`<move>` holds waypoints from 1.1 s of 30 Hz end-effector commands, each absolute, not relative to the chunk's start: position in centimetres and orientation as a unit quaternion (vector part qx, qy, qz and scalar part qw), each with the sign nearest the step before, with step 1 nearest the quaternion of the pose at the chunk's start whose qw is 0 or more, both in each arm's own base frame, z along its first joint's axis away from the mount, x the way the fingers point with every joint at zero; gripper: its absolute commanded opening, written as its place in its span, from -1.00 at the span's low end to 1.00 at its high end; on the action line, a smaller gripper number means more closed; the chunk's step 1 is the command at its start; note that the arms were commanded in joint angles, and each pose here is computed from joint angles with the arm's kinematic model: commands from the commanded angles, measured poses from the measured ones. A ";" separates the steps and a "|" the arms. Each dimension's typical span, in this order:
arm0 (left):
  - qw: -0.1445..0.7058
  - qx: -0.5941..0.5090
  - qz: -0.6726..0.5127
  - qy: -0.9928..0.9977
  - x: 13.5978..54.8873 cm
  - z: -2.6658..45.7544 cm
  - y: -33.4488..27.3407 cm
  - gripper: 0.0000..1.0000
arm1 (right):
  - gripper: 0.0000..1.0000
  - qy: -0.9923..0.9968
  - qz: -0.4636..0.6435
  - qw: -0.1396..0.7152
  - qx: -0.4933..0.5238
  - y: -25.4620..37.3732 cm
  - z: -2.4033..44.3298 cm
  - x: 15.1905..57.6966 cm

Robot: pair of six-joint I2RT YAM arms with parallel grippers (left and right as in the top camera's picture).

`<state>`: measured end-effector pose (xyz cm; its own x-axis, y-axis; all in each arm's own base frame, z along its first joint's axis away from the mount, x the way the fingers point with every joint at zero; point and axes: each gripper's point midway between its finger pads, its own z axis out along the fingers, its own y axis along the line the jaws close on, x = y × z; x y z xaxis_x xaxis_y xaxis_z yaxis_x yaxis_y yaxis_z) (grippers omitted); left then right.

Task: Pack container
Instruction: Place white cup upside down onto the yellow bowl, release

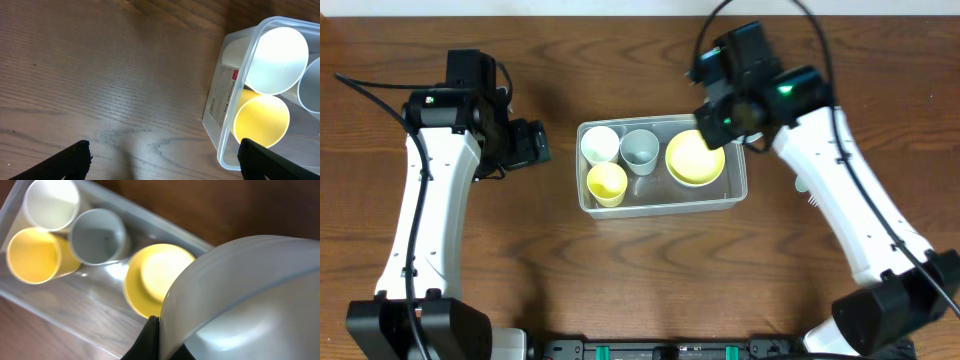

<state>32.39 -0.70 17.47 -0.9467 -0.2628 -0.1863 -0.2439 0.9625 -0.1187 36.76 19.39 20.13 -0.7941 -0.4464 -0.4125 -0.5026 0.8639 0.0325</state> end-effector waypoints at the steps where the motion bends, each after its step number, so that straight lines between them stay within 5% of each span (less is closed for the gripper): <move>1: 0.097 -0.133 -0.048 0.985 32.2 17.4 -0.7 0.88 | -0.97 0.944 0.063 0.170 -0.276 21.0 17.7 36.3; 11: 0.097 -0.133 -0.048 0.985 32.2 17.4 -0.7 0.89 | -0.95 0.953 0.053 0.091 -0.284 22.4 11.5 35.9; 13: 0.097 -0.133 -0.048 0.985 32.2 17.4 -0.7 0.89 | -0.58 0.953 0.051 0.084 -0.285 22.5 10.9 35.8; 14: 0.097 -0.133 -0.048 0.985 32.2 17.4 -0.7 0.89 | -0.21 0.953 0.051 0.084 -0.285 22.5 10.8 35.9; 21: 0.096 -0.133 -0.048 0.985 32.1 17.4 -0.7 0.89 | -0.01 0.954 0.052 0.100 -0.278 22.4 11.6 36.5; 33: 0.094 -0.132 -0.047 0.986 32.1 17.4 -0.7 0.89 | 0.14 0.971 -0.018 0.233 0.043 9.3 20.5 40.8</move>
